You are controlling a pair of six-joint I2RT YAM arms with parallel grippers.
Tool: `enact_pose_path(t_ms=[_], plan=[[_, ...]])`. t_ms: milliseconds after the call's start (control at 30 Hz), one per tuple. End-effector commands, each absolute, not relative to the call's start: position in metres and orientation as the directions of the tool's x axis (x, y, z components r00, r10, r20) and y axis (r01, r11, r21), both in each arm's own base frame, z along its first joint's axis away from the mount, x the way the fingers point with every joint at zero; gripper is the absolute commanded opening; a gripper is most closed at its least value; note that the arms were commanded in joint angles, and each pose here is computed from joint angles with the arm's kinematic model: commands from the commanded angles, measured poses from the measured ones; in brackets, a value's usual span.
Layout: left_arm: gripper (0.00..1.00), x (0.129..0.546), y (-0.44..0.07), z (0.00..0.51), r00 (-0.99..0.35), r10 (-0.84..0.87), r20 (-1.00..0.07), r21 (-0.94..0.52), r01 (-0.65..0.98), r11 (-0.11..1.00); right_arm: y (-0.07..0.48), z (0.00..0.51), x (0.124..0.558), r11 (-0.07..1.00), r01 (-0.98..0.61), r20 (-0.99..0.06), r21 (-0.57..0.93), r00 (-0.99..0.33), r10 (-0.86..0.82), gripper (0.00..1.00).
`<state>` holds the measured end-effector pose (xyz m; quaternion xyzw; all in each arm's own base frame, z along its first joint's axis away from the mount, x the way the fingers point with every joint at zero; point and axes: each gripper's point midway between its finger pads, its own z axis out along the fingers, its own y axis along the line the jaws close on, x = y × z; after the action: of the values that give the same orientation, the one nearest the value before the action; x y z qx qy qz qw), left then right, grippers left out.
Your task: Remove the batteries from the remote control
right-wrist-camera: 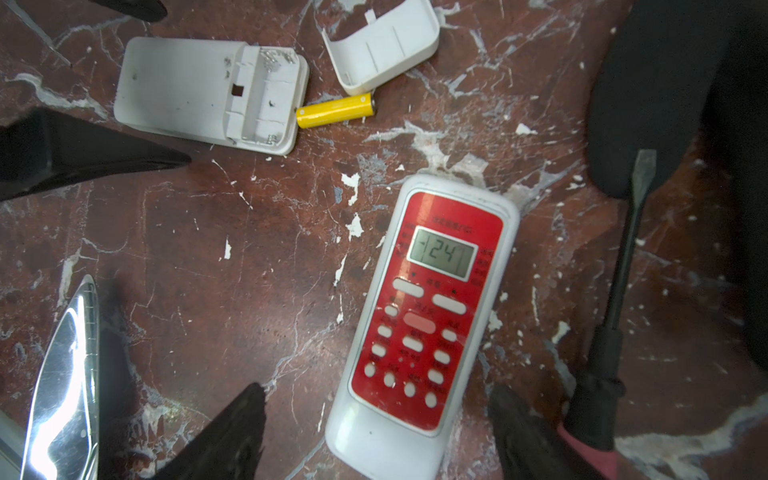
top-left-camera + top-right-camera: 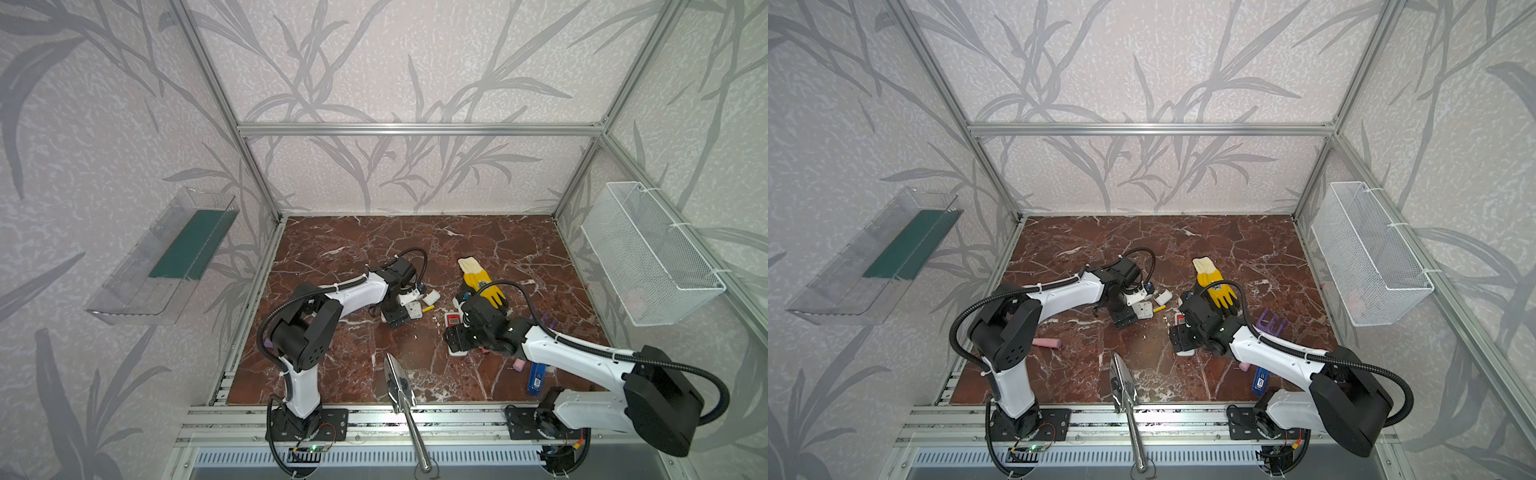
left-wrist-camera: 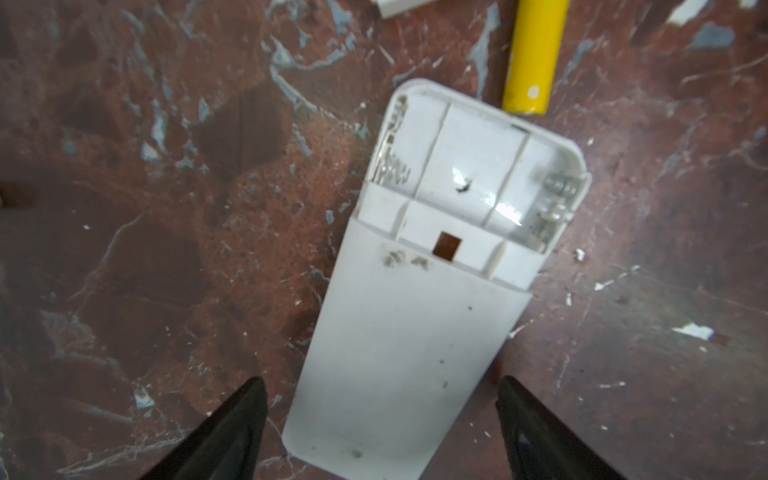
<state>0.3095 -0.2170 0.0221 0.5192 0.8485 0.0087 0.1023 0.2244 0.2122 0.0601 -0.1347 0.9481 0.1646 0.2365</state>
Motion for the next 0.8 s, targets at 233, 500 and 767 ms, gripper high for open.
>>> enact_pose_path(t_ms=[233, 500, 767], plan=[[0.66, 0.304, -0.208, 0.014, -0.438, 0.894, -0.089, 0.116, 0.887, 0.446, 0.207, 0.059, 0.228, 0.915, -0.316, -0.511, 0.250, -0.846, -0.152, 0.84], [0.58, 0.298, -0.191, 0.019, -0.470, 0.880, -0.062, 0.152, 0.867, 0.474, 0.205, 0.057, 0.228, 0.917, -0.311, -0.512, 0.252, -0.846, -0.146, 0.84], [0.58, 0.311, -0.145, 0.029, -0.654, 0.752, -0.082, 0.151, 0.737, 0.658, 0.205, 0.057, 0.229, 0.917, -0.306, -0.513, 0.255, -0.847, -0.140, 0.84]])
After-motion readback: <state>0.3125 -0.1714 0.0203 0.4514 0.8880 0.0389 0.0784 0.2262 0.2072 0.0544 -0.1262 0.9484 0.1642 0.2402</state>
